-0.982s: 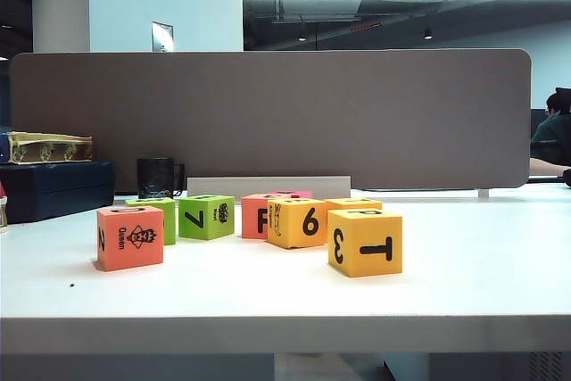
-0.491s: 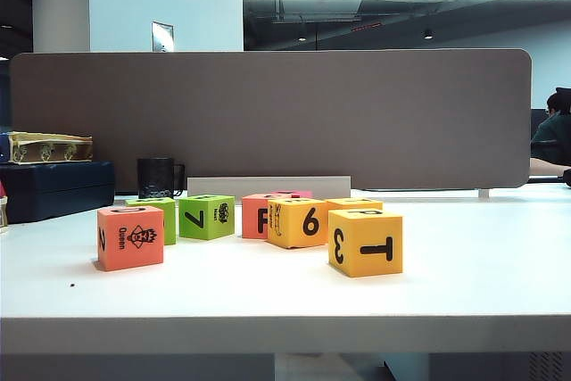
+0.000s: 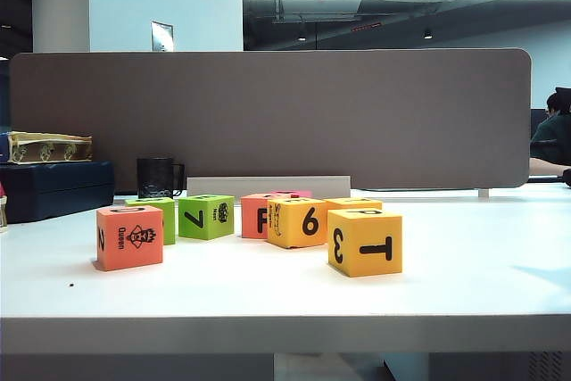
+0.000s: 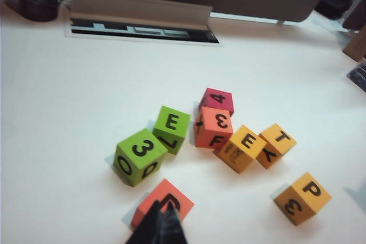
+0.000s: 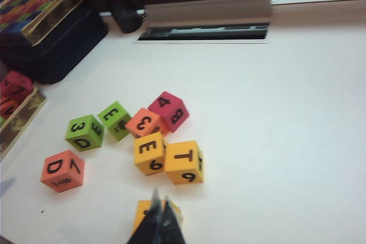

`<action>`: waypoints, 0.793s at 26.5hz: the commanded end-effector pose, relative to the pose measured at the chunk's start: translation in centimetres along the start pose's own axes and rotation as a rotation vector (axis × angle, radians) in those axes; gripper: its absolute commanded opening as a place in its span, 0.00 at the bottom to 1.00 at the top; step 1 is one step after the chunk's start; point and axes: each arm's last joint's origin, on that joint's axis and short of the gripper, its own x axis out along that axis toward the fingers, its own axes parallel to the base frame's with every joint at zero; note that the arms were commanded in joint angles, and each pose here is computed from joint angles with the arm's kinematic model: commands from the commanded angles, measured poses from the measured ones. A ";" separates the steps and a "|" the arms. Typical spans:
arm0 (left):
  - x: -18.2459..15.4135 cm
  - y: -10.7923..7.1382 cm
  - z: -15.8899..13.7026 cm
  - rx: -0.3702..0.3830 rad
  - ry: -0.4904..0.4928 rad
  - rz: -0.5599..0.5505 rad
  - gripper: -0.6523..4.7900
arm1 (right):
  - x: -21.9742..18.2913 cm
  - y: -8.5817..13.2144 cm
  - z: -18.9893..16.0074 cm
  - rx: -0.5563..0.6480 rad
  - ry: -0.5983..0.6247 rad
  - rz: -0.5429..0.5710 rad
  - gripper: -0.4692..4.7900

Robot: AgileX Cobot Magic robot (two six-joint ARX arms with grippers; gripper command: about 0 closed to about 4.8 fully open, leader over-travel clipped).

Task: Select the appropriate blocks from the scattered letter blocks on the table and arrange them in a row to spell out "DEEP".

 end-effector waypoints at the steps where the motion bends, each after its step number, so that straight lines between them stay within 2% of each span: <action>1: 0.6 0.1 0.5 0.011 0.018 -0.033 0.11 | 0.9 0.6 1.0 -0.027 0.016 0.049 0.09; 6: 2.0 0.7 0.5 -0.013 0.078 -0.039 0.11 | 3.4 1.9 1.6 -0.055 0.087 0.132 0.09; 8: 2.7 1.1 0.2 0.007 0.113 -0.043 0.11 | 4.8 2.7 1.5 -0.097 0.138 0.177 0.09; 11: 3.6 1.5 -0.1 -0.008 0.153 -0.047 0.11 | 7.1 4.1 0.7 -0.110 0.257 0.243 0.09; 16: 4.3 1.5 -0.2 -0.014 0.188 -0.061 0.11 | 8.9 5.0 -0.4 -0.110 0.365 0.280 0.09; 21: 5.2 0.3 0.9 0.064 0.238 -0.063 0.11 | 9.6 5.3 -1.5 -0.112 0.457 0.263 0.09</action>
